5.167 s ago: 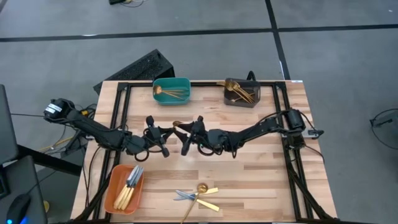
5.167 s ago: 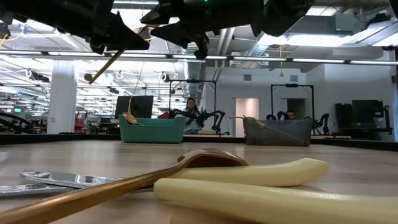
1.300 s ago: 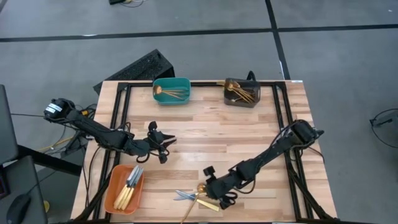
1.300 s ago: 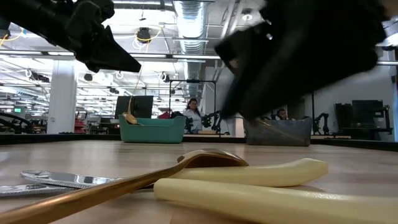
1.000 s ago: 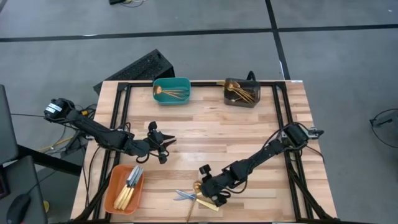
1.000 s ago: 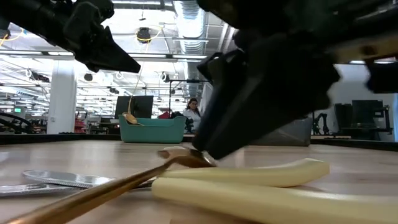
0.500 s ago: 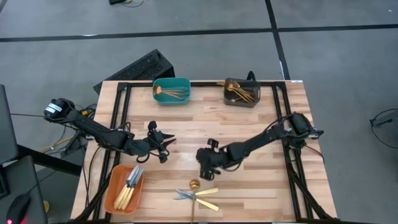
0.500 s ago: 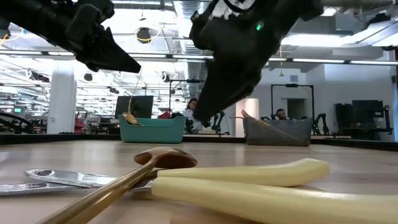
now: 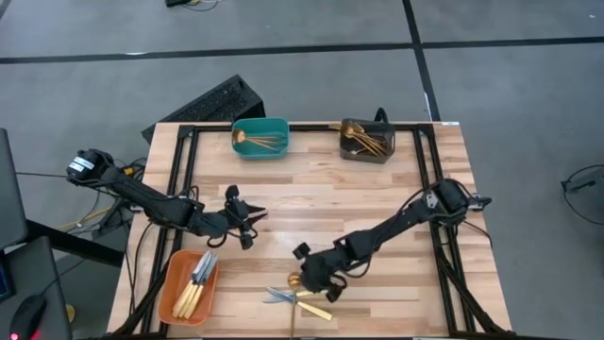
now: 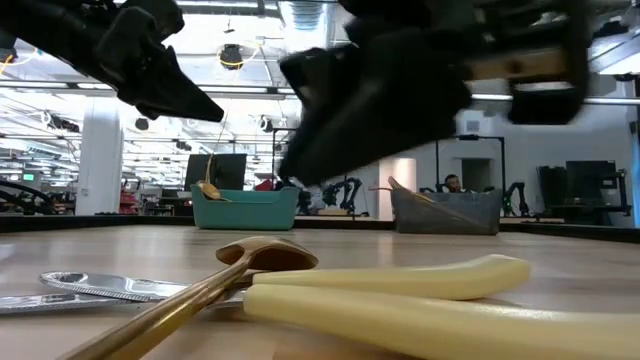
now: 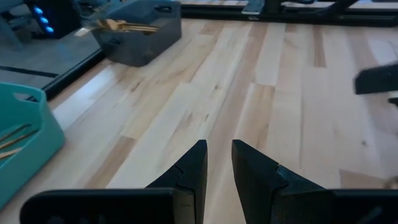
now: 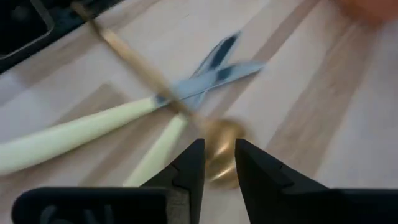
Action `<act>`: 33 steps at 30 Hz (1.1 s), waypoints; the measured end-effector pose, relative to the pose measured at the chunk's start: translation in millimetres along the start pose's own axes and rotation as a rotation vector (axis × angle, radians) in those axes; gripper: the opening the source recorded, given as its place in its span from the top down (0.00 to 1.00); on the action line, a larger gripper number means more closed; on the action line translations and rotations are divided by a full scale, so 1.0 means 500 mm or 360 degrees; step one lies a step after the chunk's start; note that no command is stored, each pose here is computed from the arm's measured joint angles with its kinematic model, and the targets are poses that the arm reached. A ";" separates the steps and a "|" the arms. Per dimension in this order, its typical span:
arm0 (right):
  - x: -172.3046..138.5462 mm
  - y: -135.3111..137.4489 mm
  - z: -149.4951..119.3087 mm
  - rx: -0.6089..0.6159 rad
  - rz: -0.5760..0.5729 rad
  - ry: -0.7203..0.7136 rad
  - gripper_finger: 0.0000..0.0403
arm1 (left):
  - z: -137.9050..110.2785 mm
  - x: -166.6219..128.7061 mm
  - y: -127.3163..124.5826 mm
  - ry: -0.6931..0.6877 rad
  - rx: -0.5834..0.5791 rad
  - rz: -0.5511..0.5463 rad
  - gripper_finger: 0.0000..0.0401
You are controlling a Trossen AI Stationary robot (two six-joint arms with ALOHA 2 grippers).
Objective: Sort silverware by color (type)
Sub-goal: Put the gold spoon into the green bin
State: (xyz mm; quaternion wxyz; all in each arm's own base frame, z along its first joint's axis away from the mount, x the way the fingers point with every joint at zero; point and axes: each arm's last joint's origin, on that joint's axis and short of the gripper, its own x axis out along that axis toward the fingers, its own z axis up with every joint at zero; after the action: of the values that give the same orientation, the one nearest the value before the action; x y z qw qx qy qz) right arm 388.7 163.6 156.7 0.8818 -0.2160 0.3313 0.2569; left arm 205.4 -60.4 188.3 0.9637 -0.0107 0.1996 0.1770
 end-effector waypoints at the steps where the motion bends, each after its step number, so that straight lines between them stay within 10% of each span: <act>1: -0.001 -0.007 0.003 -0.0029 -0.0021 -0.0032 0.72 | 0.000 0.000 -0.001 0.0001 -0.0003 -0.0013 0.84; 25: 0.062 -0.029 -0.036 -0.0152 0.0259 -0.0249 0.74 | 0.004 0.006 0.007 -0.0005 -0.0118 0.0009 0.84; 33: 0.060 -0.051 -0.056 -0.0084 -0.0062 0.0032 0.74 | 0.004 0.010 0.013 0.0000 -0.0125 0.0036 0.84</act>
State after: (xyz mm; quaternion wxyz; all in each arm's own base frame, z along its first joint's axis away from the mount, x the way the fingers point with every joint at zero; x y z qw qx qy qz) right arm 410.2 138.0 122.0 0.8773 -0.2481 0.3290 0.2462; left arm 208.1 -52.5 188.7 0.9605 -0.0462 0.1925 0.1954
